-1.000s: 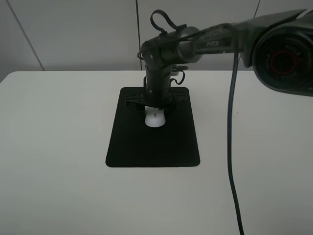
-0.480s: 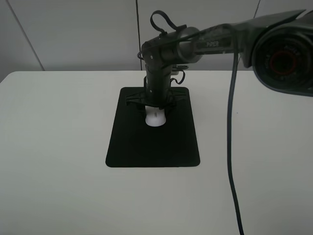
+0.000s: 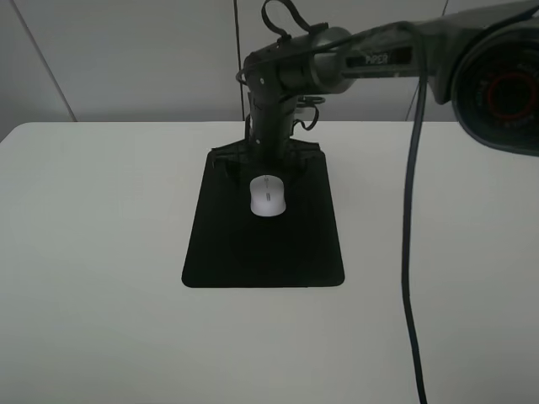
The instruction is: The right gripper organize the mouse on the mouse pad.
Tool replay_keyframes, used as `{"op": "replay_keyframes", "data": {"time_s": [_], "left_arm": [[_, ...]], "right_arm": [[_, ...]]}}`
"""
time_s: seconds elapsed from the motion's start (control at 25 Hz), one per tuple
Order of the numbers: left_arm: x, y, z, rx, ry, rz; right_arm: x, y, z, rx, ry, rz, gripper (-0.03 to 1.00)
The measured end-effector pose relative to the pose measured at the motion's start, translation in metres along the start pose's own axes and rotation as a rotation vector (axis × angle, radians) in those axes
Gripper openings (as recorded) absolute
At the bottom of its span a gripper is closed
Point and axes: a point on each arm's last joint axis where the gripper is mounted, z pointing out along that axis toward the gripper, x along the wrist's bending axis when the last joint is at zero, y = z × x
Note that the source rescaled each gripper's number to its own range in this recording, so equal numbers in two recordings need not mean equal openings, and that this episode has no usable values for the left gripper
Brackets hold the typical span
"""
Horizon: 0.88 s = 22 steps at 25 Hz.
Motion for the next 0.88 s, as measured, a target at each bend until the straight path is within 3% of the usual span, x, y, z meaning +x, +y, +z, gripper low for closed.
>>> {"op": "replay_keyframes", "data": {"time_s": [0.48, 0.68, 0.88], "left_arm": [[0.000, 0.000, 0.000, 0.000, 0.000, 0.000], [0.000, 0.000, 0.000, 0.000, 0.000, 0.000], [0.000, 0.000, 0.000, 0.000, 0.000, 0.000]], "right_arm": [[-0.012, 0.012, -0.075, -0.041, -0.005, -0.071, 0.69], [-0.033, 0.017, -0.100, -0.027, -0.039, -0.064, 0.69], [-0.071, 0.011, -0.112, 0.023, -0.082, -0.046, 0.69]]}}
